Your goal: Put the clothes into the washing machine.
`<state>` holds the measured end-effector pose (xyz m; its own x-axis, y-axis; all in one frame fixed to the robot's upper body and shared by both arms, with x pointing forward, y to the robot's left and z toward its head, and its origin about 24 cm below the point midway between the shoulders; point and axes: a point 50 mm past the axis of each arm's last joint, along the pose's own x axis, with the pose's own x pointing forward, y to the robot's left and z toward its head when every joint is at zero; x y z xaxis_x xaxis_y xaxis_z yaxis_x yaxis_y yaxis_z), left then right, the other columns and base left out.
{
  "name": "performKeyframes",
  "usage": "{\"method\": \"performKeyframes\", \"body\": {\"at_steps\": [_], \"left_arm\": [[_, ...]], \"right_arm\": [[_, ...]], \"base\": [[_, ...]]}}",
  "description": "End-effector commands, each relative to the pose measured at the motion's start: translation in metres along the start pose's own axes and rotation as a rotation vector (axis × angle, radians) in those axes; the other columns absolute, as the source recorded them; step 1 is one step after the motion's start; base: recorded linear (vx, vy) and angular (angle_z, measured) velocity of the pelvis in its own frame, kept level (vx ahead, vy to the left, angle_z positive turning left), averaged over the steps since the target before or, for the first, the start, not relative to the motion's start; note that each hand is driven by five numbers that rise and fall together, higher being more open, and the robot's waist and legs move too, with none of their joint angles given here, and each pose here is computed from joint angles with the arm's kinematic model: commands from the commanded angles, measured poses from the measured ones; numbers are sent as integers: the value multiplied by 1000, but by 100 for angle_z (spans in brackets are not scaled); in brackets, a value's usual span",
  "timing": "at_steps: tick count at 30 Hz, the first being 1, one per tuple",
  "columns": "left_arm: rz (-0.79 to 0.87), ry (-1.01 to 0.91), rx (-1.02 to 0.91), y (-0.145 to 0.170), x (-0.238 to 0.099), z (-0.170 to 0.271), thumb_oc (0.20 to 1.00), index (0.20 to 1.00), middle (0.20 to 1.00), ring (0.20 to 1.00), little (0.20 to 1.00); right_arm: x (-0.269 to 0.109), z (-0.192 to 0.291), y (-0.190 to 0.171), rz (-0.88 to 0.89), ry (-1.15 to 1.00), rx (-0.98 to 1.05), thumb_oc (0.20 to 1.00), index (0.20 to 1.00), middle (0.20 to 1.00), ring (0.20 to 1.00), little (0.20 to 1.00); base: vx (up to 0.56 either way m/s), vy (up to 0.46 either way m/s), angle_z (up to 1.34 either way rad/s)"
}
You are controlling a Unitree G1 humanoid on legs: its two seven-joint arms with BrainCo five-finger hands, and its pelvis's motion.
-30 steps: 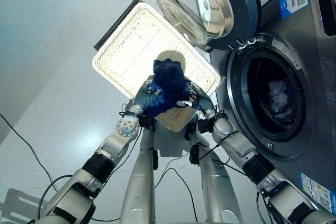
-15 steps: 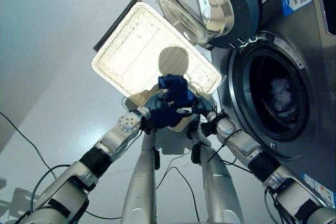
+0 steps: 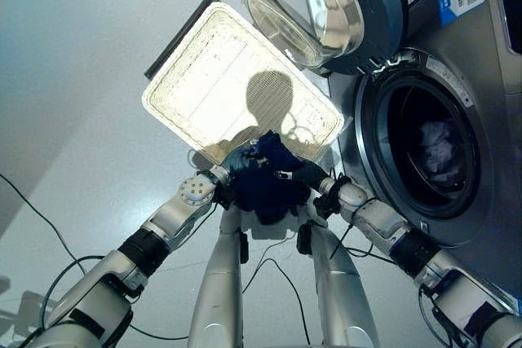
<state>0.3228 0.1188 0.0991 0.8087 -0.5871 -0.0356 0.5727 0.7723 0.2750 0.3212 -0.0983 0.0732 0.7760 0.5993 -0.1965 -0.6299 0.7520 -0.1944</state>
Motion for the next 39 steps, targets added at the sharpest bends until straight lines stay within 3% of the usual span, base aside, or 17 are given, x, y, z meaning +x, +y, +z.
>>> {"method": "performKeyframes", "body": {"at_steps": [1, 5, 10, 11, 14, 18, 21, 25, 31, 35, 37, 38, 39], "left_arm": [[-72, -251, -61, -26, 5, 42, 200, 200, 200, 200, 200], [78, -366, -10, -16, -1, 53, 200, 200, 200, 200, 200], [176, -430, -21, -10, -5, 60, 200, 200, 200, 200, 200], [222, -441, -29, -8, -7, 61, 1000, 1000, 1000, 1000, 1000], [409, -459, 6, 0, -12, 62, 1000, 1000, 1000, 1000, 1000], [688, -449, 189, 14, -21, 58, 1000, 1000, 1000, 1000, 1000], [984, -336, 423, 44, -33, 44, 1000, 1000, 1000, 1000, 1000], [1191, -177, 617, 81, -51, 29, 1000, 1000, 1000, 1000, 1000], [1276, -23, 657, 110, -65, 15, 1000, 1000, 1000, 1000, 1000], [1288, 53, 616, 119, -71, 4, 1000, 1000, 1000, 1000, 1000], [1288, 53, 616, 119, -71, 4, 1000, 1000, 1000, 1000, 1000], [1289, 74, 585, 120, -72, -2, 1000, 1000, 1000, 1000, 1000], [1287, 111, 516, 121, -77, -14, 1000, 1000, 1000, 1000, 1000]], "right_arm": [[0, -10, 13, 94, 91, -31, 200, 200, 200, 200, 200], [-6, -34, 13, 199, 269, 17, 200, 200, 200, 200, 200], [-9, -41, 16, 244, 301, 67, 200, 200, 200, 200, 200], [-9, -41, 17, 252, 298, 85, 200, 200, 200, 200, 200], [-8, -42, 21, 264, 279, 166, 200, 200, 200, 200, 200], [-8, -44, 28, 268, 256, 318, 200, 200, 200, 200, 200], [-9, -48, 24, 231, 240, 480, 200, 200, 200, 200, 200], [-15, -55, -2, 104, 218, 605, 200, 200, 200, 200, 200], [-26, -58, -40, -73, 172, 698, 200, 200, 200, 200, 200], [-33, -53, -64, -212, 1, 968, 200, 200, 200, 200, 200], [-33, -53, -64, -212, 1, 968, 200, 200, 200, 200, 200], [-36, -51, -73, -263, -88, 1110, 200, 200, 200, 200, 200], [-55, -46, -108, -524, -408, 1476, 200, 200, 200, 200, 200]], "base": [[0, 0, 0], [5, -40, -4], [5, -22, -1], [10, -47, 0], [13, -57, 0], [10, -54, -1], [10, -58, 0], [5, -17, 0], [25, -5, -4], [29, -10, -4], [0, 0, 0], [52, -37, -2], [65, -40, -4]]}}
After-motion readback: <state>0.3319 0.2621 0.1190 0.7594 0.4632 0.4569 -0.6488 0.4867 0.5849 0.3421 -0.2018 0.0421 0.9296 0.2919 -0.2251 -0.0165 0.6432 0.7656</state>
